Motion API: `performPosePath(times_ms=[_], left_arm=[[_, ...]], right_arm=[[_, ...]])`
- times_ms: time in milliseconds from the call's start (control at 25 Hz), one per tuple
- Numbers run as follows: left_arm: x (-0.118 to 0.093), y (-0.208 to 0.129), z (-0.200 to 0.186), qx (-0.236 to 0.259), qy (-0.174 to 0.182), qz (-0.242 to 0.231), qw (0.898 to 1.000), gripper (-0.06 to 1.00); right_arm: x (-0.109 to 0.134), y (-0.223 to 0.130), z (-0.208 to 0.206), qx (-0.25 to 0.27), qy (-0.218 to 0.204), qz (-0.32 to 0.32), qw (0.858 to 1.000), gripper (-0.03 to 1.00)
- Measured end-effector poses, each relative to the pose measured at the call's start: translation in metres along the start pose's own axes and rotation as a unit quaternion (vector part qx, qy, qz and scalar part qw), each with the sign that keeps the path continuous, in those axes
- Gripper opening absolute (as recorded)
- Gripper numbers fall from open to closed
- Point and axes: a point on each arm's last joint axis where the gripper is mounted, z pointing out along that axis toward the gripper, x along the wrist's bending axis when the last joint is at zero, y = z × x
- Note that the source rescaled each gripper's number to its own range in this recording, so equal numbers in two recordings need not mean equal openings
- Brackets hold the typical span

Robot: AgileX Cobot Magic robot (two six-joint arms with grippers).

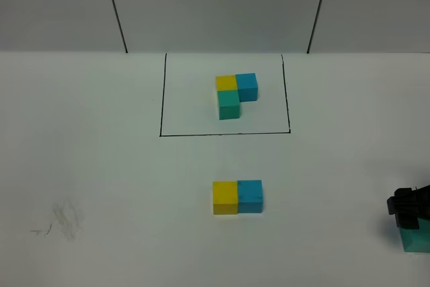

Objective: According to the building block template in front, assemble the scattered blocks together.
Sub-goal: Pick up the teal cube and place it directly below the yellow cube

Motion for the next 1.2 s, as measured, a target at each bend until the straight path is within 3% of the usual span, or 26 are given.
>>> performPosePath(times_ms=[760,880,960,1000,1040,1200], left_arm=[[0.000,0.000,0.000,0.000,0.000,-0.001,1.000,0.96],[0.000,0.000,0.000,0.000,0.000,-0.001,1.000,0.96],[0.000,0.000,0.000,0.000,0.000,-0.001,1.000,0.96],[0.000,0.000,0.000,0.000,0.000,-0.001,1.000,0.96],[0.000,0.000,0.000,0.000,0.000,-0.001,1.000,0.96],[0.000,0.000,0.000,0.000,0.000,-0.001,1.000,0.96]], right_arm=[[0.005,-0.001,0.039,0.042,0.007,0.007,0.999,0.70],[0.005,0.000,0.039,0.041,0.007,0.007,0.999,0.53],[0.005,-0.001,0.039,0.044,0.006,0.007,0.999,0.29],[0.005,-0.001,0.040,0.045,0.006,0.007,0.999,0.09],[0.005,-0.001,0.040,0.046,0.006,0.007,0.999,0.00],[0.005,-0.001,0.040,0.046,0.006,0.005,0.999,0.01]])
